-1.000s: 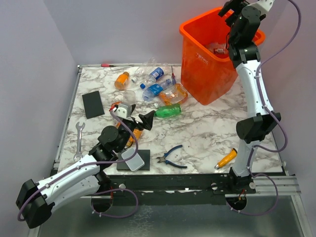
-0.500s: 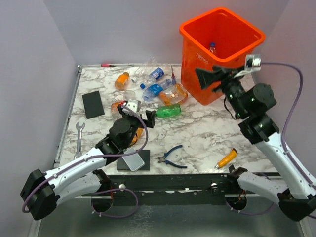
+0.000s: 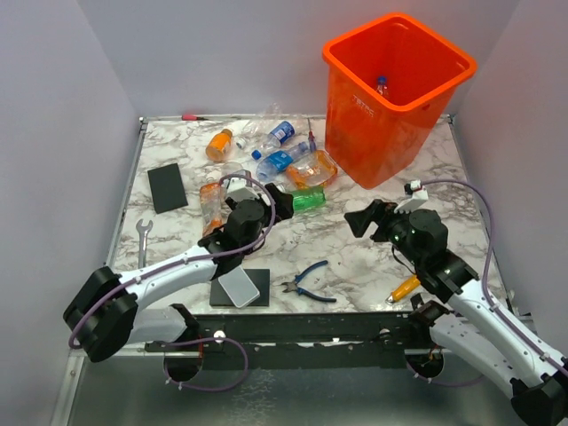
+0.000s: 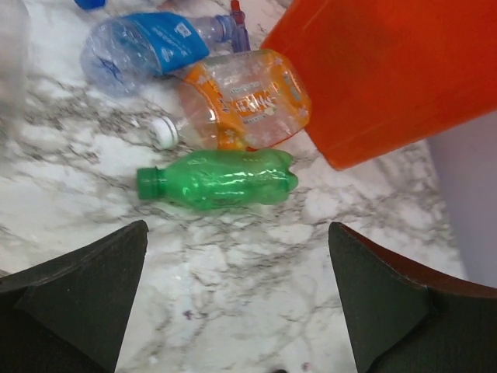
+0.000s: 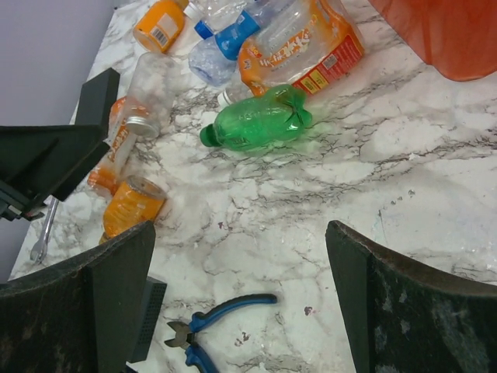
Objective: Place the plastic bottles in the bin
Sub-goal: Pick up the plastic bottle at the center of the board.
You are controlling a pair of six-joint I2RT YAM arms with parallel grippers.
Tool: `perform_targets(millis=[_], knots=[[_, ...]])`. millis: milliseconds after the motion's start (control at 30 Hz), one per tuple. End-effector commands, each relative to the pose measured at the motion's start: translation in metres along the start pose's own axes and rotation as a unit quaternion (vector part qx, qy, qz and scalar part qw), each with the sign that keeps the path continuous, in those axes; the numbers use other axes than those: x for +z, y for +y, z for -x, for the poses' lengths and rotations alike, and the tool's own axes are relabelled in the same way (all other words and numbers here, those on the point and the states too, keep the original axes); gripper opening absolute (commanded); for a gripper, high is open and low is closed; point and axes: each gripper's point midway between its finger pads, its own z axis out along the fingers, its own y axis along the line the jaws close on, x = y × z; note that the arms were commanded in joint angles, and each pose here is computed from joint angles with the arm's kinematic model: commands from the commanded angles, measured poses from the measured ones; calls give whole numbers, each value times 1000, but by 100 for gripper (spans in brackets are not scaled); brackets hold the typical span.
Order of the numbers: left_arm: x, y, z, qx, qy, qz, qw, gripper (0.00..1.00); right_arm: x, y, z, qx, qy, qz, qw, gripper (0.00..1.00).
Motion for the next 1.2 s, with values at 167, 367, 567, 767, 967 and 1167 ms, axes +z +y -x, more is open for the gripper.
perform_targets(millis=[167, 367, 567, 767, 967, 1167], knots=[[46, -8, -40, -317, 23, 57, 946, 99, -10, -6, 0, 27, -12, -13, 999, 95], [73, -7, -49, -382, 3, 90, 920, 99, -19, -4, 2, 31, -14, -7, 999, 95], [98, -8, -76, -383, 36, 139, 913, 99, -27, -9, 8, 29, -30, -20, 999, 95], [106, 4, -102, -382, 59, 189, 903, 99, -31, -2, 19, 27, -36, -13, 999, 95], [118, 22, -108, -373, 41, 226, 899, 95, -31, 2, 24, 27, -36, -7, 999, 95], [134, 36, -115, -362, 41, 244, 899, 87, -35, 0, 24, 27, -35, -12, 999, 95]])
